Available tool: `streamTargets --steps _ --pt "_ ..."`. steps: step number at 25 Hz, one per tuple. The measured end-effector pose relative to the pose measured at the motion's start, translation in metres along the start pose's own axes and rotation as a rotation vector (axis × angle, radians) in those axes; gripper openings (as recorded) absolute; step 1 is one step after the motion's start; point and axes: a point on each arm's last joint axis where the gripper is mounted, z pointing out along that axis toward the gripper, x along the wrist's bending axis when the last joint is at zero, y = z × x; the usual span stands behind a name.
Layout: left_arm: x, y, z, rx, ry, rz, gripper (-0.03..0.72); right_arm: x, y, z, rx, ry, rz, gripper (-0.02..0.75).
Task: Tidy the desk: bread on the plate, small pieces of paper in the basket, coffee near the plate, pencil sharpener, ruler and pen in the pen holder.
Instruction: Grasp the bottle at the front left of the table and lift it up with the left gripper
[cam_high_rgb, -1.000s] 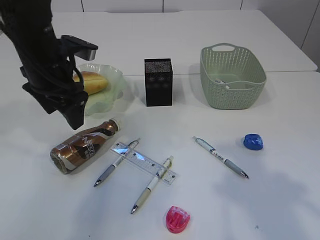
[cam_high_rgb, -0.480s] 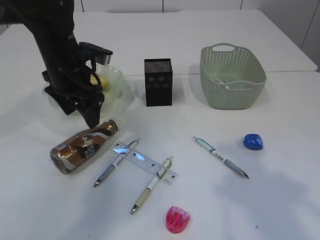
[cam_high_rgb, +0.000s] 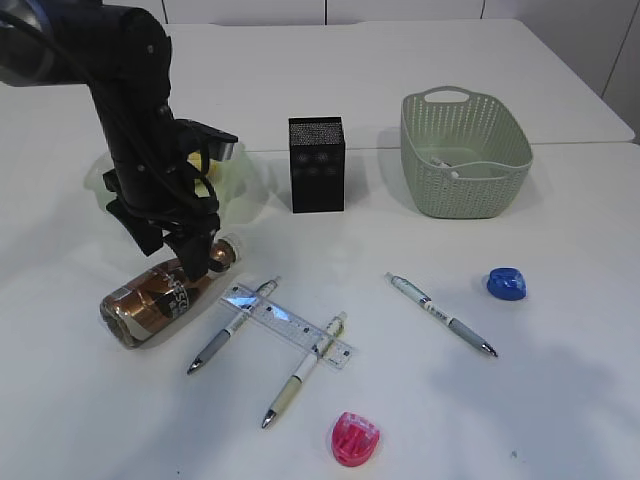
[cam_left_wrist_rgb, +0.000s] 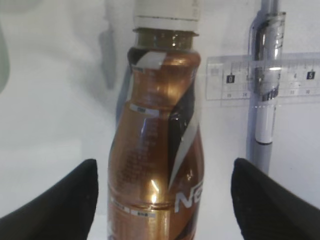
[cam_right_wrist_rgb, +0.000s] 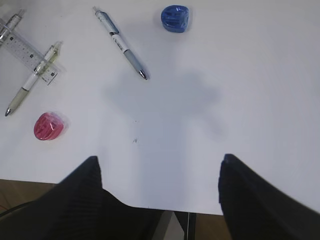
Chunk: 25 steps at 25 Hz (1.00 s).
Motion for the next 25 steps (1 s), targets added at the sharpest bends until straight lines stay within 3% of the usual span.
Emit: streamTargets --steps 25 --pt "0.004 0.015 0.034 0.002 0.000 0.014 0.585 0.000 0.000 0.000 0.000 -0.002 -0.031 0.564"
